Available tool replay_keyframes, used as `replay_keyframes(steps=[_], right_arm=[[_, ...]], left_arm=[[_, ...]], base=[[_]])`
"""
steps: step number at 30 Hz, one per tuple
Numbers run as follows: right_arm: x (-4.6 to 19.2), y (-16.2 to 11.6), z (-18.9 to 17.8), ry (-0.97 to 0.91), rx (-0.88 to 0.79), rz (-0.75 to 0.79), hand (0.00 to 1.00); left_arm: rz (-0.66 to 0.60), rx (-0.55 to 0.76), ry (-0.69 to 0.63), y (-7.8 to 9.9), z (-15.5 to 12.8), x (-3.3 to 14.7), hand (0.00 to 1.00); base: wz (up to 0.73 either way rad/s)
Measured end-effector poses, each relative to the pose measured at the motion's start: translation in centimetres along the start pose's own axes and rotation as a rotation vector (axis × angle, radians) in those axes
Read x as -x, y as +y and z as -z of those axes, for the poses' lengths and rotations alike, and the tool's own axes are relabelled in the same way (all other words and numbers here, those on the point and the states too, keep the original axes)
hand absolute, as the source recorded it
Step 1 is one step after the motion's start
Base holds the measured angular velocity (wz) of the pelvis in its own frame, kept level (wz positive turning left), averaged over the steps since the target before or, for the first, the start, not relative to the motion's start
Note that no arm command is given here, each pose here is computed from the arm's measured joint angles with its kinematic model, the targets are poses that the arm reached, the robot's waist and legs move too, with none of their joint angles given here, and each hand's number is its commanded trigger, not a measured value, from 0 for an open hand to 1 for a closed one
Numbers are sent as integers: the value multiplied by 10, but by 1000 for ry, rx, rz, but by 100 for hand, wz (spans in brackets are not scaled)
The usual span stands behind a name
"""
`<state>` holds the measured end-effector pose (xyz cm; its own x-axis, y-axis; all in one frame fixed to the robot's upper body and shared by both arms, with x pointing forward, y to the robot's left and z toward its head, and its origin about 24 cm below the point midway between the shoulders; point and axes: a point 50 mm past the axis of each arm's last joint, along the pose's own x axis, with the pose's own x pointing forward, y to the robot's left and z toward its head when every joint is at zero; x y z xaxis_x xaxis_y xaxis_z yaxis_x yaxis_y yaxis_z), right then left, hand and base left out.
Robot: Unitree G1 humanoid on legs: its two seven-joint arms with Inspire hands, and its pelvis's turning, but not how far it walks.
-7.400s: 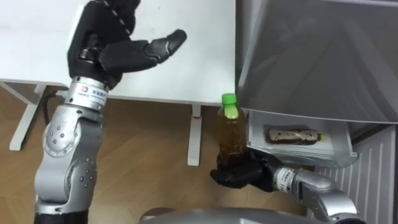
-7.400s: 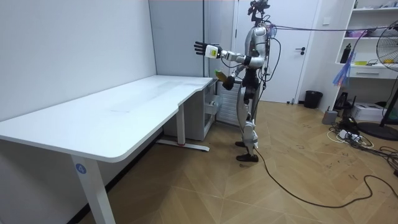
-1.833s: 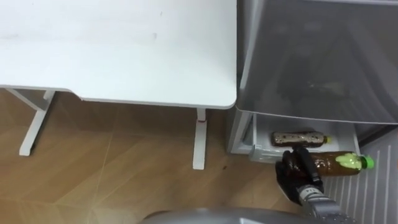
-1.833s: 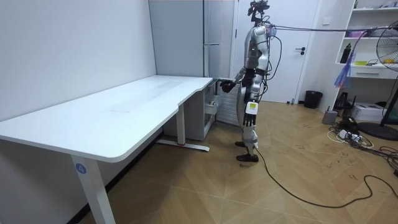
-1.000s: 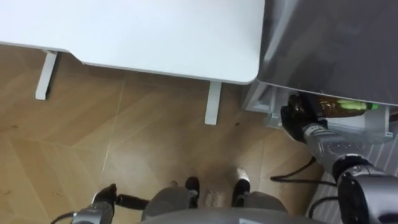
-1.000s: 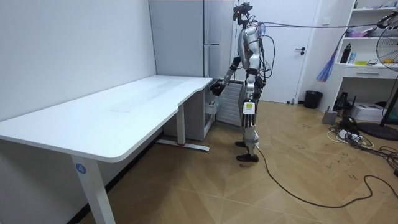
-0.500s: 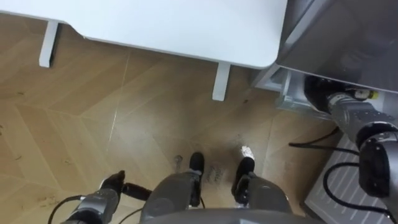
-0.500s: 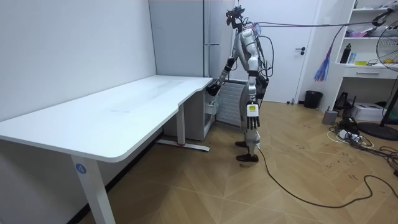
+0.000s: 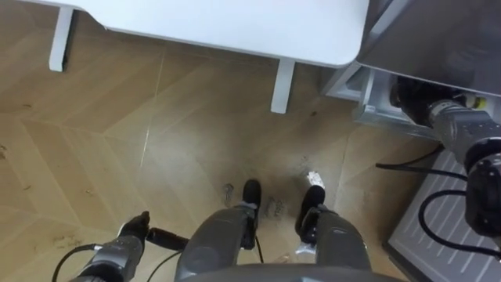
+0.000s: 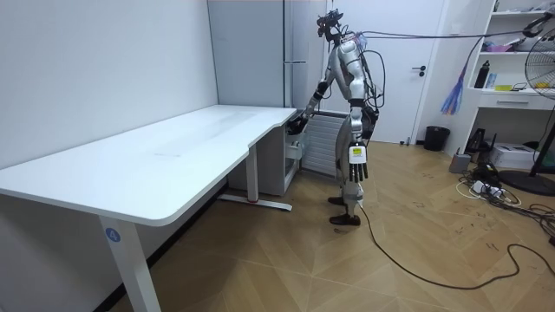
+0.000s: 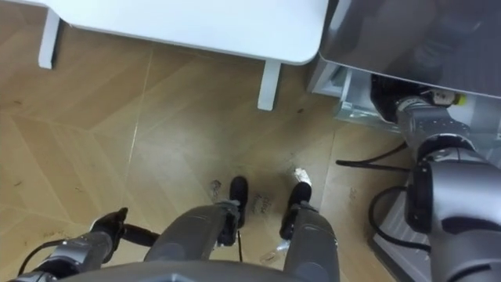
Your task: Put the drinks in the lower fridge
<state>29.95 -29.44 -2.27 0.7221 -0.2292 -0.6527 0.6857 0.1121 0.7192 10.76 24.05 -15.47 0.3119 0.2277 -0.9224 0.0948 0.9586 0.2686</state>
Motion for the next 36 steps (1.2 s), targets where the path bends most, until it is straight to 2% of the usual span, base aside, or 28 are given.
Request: replay_keyframes(steps=[6, 23, 30, 36], right_arm=[[1, 7, -7, -23, 3, 4, 0], [2, 4, -14, -52, 18, 38, 0], [3, -14, -15, -45, 9, 59, 0], [5, -38, -15, -29, 80, 105, 0]], left_arm=[[-1, 2, 2, 0, 0, 0, 0], [2, -1, 0, 0, 0, 0, 0], [7, 14, 5, 1, 2, 0, 0], [-5, 46, -14, 5, -1, 0, 0]], base=[[0], [0], [6], [11]])
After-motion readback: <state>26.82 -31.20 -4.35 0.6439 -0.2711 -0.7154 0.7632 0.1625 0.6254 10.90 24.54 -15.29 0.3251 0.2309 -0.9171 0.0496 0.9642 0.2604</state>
